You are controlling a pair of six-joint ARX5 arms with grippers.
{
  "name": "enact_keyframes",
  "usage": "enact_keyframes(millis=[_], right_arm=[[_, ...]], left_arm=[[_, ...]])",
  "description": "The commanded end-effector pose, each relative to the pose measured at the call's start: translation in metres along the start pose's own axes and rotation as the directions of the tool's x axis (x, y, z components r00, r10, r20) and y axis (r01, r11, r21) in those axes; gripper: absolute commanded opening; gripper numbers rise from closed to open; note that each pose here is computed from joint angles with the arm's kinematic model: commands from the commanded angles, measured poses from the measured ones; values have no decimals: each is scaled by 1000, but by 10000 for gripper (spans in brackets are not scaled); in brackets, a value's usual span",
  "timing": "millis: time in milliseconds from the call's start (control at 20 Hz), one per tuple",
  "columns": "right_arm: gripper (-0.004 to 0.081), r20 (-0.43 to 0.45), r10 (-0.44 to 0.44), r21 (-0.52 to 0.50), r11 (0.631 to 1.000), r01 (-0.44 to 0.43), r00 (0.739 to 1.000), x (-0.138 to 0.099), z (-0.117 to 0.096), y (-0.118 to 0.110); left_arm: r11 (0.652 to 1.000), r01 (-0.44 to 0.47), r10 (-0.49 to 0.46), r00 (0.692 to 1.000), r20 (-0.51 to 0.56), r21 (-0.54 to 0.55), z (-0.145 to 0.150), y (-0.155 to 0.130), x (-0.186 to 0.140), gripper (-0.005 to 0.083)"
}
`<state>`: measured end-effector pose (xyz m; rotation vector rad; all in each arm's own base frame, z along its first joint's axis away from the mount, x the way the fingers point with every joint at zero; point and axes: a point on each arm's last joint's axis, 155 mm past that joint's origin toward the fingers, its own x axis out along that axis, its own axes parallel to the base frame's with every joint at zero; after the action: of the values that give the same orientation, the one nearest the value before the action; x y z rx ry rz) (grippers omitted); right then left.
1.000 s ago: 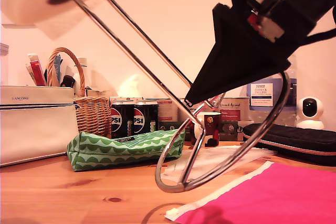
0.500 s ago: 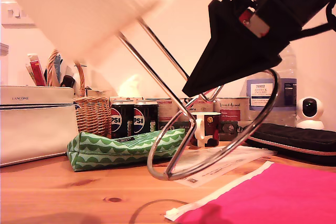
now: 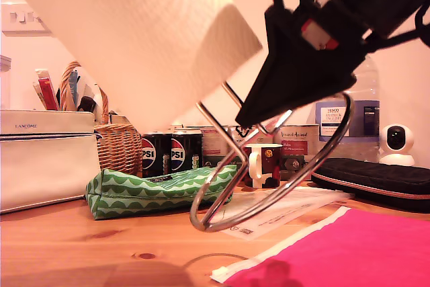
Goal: Insert the paper towel roll into the metallic stand.
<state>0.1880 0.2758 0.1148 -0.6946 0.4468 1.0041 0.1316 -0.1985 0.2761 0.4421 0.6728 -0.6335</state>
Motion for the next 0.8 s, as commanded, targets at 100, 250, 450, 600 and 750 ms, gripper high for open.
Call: enact_keyframes(millis=[100, 250, 450, 600, 750], right_arm=[[-11, 62, -17, 60, 998, 13, 998, -7, 18, -6], [-11, 94, -29, 86, 996, 21, 995, -12, 25, -10], [-11, 125, -46, 100, 994, 34, 991, -21, 31, -14], [-11, 140, -63, 120, 992, 46, 988, -27, 34, -19], [-11, 151, -68, 135, 990, 47, 986, -27, 37, -20]], left_arm=[[992, -37, 45, 997, -67, 118, -2, 10, 25, -24], [993, 24, -21, 999, -31, 113, 14, 9, 33, -24], [984, 82, -81, 997, -14, 157, 25, 18, 41, -24], [971, 121, -114, 992, -47, 206, 25, 25, 56, -24], [959, 152, -142, 988, -59, 238, 30, 33, 72, -24]])
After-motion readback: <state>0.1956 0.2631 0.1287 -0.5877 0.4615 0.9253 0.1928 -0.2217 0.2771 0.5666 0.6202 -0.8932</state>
